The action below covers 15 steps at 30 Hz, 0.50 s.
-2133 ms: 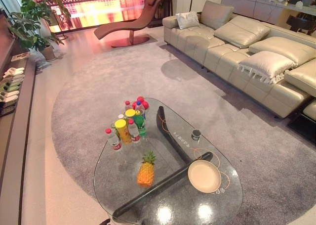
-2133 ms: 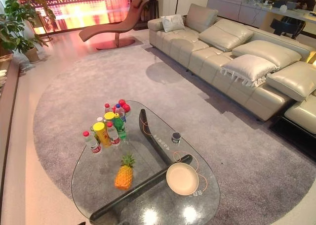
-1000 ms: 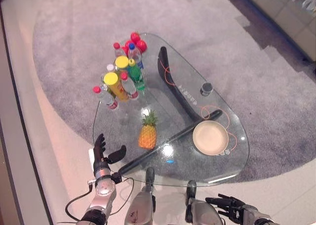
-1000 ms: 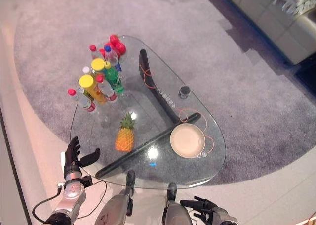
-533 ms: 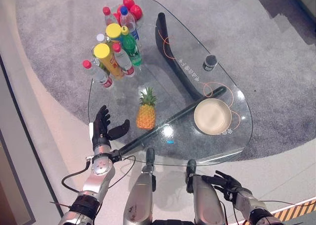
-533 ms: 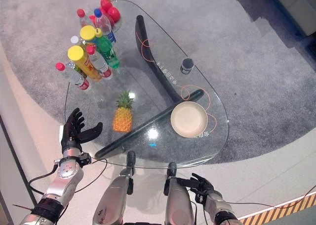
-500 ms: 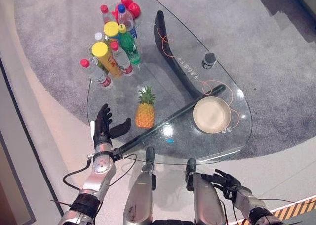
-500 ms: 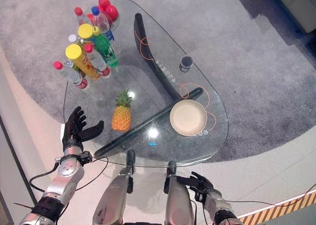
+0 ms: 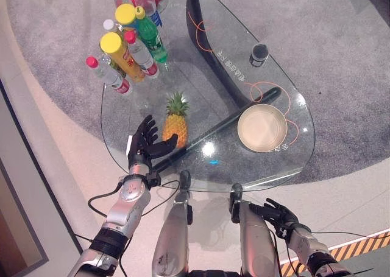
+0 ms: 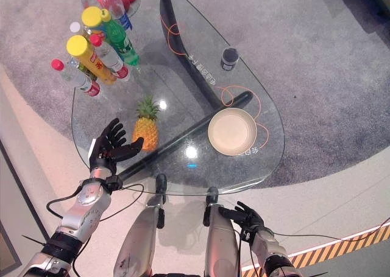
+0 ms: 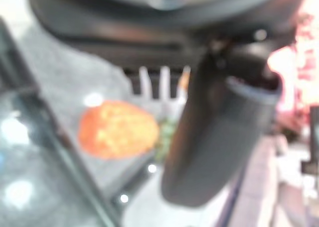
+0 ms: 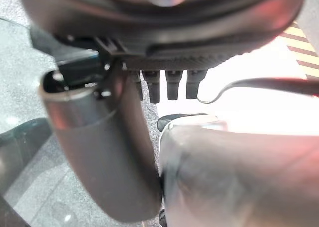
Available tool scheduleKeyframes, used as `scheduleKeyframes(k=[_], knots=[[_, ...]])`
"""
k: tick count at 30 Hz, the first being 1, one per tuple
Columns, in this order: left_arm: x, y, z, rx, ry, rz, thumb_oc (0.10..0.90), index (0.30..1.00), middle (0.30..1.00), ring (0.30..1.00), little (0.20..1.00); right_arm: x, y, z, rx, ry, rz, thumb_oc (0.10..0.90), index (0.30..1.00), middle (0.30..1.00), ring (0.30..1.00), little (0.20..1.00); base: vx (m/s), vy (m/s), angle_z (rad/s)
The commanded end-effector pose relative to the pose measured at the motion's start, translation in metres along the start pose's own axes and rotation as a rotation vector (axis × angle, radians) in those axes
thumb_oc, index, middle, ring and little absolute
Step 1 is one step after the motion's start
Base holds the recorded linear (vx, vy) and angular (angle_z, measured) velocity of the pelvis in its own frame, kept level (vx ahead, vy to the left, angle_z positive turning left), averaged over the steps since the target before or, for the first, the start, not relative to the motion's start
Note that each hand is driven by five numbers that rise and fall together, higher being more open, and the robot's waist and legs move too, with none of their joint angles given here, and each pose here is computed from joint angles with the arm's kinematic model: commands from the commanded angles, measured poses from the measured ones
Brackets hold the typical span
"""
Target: Pick up the fruit to the plate
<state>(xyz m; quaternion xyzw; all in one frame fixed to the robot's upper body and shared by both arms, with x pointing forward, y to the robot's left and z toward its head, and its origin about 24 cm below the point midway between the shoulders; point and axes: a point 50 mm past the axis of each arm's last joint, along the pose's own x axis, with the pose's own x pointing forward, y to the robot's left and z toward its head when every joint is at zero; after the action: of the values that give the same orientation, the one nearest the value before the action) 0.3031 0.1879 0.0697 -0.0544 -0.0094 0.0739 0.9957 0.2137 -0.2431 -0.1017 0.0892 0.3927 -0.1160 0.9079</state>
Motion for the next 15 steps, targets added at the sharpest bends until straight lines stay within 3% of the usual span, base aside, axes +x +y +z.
scheduleKeyframes(k=[1,15], knots=[[0.008,-0.001,0.059,-0.001,-0.242,-0.020,0.800,0.900,0.900,0.900,0.900,-0.011,-0.015,-0.047,-0.104,0.163,-0.052,0.800,0.900,0.900,0.900,0.900,0.00,0.000,0.00],[0.025,-0.002,0.061,0.096,-0.224,0.013,0.800,0.900,0.900,0.900,0.900,-0.010,-0.009,-0.040,-0.128,0.144,-0.025,0.800,0.900,0.900,0.900,0.900,0.02,0.007,-0.03]])
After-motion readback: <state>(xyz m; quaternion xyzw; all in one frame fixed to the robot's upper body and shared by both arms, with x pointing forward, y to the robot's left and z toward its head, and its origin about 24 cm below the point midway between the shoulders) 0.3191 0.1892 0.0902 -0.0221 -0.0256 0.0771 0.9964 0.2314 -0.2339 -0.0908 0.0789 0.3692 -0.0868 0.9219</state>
